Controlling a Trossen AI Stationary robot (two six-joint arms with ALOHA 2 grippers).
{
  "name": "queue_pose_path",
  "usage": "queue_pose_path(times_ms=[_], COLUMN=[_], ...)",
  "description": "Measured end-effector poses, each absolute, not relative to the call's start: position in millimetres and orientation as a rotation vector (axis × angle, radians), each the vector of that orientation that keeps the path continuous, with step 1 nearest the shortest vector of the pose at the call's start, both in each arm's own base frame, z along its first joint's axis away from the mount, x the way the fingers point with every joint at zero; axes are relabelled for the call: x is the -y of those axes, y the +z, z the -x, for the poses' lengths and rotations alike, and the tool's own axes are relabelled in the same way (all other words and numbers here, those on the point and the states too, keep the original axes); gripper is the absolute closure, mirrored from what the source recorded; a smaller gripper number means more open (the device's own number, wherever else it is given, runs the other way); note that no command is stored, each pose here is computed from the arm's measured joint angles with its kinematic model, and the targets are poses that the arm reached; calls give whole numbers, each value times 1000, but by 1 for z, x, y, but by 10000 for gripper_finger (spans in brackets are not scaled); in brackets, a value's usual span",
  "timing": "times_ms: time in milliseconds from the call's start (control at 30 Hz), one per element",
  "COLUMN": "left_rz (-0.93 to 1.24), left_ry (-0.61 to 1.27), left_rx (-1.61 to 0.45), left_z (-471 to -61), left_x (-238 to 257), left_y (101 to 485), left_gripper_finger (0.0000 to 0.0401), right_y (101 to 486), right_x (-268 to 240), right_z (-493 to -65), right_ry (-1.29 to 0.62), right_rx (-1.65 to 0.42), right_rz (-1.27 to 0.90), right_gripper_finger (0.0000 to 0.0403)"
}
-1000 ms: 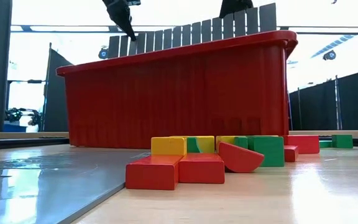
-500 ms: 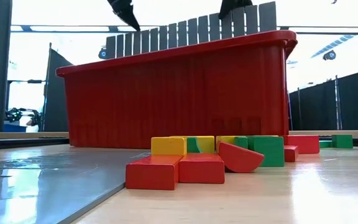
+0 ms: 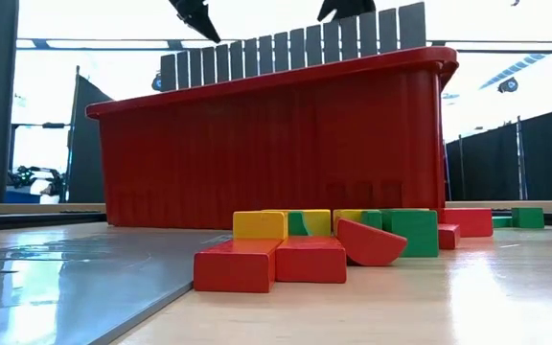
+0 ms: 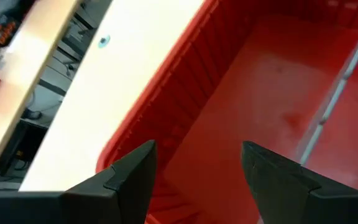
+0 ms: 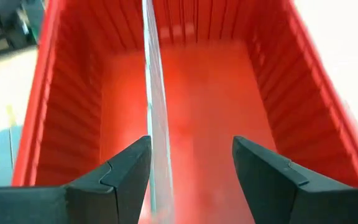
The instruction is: Sort blocks
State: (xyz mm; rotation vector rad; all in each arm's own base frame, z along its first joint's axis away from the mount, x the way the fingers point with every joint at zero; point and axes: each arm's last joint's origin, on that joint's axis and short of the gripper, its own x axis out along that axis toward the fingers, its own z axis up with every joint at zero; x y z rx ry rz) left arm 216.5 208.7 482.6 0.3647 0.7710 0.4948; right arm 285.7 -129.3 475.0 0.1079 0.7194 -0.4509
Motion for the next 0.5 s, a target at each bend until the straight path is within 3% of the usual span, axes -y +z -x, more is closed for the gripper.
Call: queue_pose_path(times_ms=[133,233,333,433,500], left_rz=[-373,-351,-332,-314,-293], left_ry=[502,504,505,527,535], left_rx=[-731,-720,-699,-663,-630], left_z=[-218,-217,-214,-208,-203], left_x=[-209,-209,-208,-209,-211], left_y=[486,486,489,494,497], left_gripper_finger=[184,213,278,364,390], right_y=[482,483,483,484,485], right_x=[133,134,135,135,135], right_z=[-290,-289,-289,-289,-288], right_ry=[-494,-536,-550,-542,-538], right_rx=[-638,-648,-655,-656,-652], right_rz=[-36,21,39,63,77], right_gripper_finger=[195,213,270,352,389])
